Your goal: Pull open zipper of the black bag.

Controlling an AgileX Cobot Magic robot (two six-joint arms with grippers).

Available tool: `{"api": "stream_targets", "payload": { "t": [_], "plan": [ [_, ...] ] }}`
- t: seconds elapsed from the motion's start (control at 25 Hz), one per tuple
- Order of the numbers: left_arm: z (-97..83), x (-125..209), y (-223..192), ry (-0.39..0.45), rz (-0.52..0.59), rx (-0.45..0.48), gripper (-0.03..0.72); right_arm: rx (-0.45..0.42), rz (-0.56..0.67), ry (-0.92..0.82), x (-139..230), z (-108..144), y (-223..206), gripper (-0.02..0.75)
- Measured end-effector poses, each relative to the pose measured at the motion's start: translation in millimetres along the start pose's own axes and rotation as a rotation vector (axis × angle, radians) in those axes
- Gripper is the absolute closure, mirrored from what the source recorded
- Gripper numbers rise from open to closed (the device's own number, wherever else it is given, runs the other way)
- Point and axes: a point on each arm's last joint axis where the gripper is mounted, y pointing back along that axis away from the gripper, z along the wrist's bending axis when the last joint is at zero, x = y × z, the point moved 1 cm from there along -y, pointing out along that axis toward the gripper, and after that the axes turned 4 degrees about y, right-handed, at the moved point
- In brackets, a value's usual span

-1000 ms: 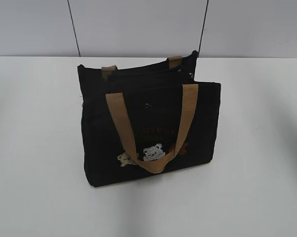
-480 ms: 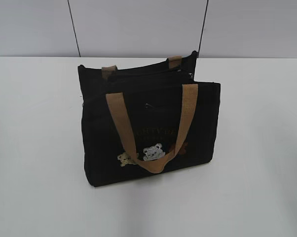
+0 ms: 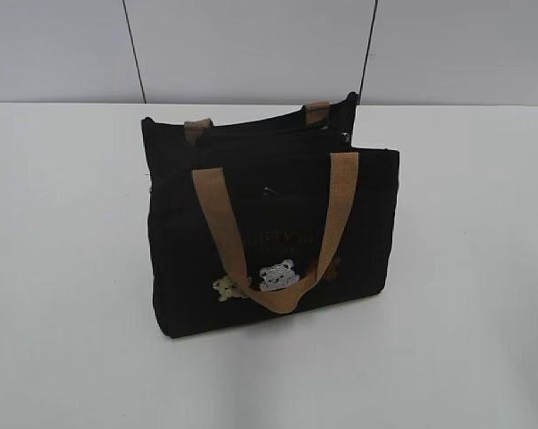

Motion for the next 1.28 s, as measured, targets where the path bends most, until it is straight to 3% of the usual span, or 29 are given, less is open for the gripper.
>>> {"api": "stream_targets", "payload": {
  "t": [0.4, 0.56, 1.28],
  "plan": [
    [-6.8, 14.1, 14.2, -0.038, -0.178, 0.062, 0.214, 0.026, -0.162, 0.002, 28.7, 8.6, 15.8, 0.152],
    [-6.9, 14.6, 15.2, -0.038, -0.188, 0.063, 0.229, 0.048, -0.26, 0.006, 37.6, 11.1, 26.7, 0.152],
    [-7.0, 14.8, 14.9, -0.034, -0.187, 0.065, 0.244, 0.048, -0.266, 0.01, 39.3, 11.7, 27.3, 0.152]
  ]
}}
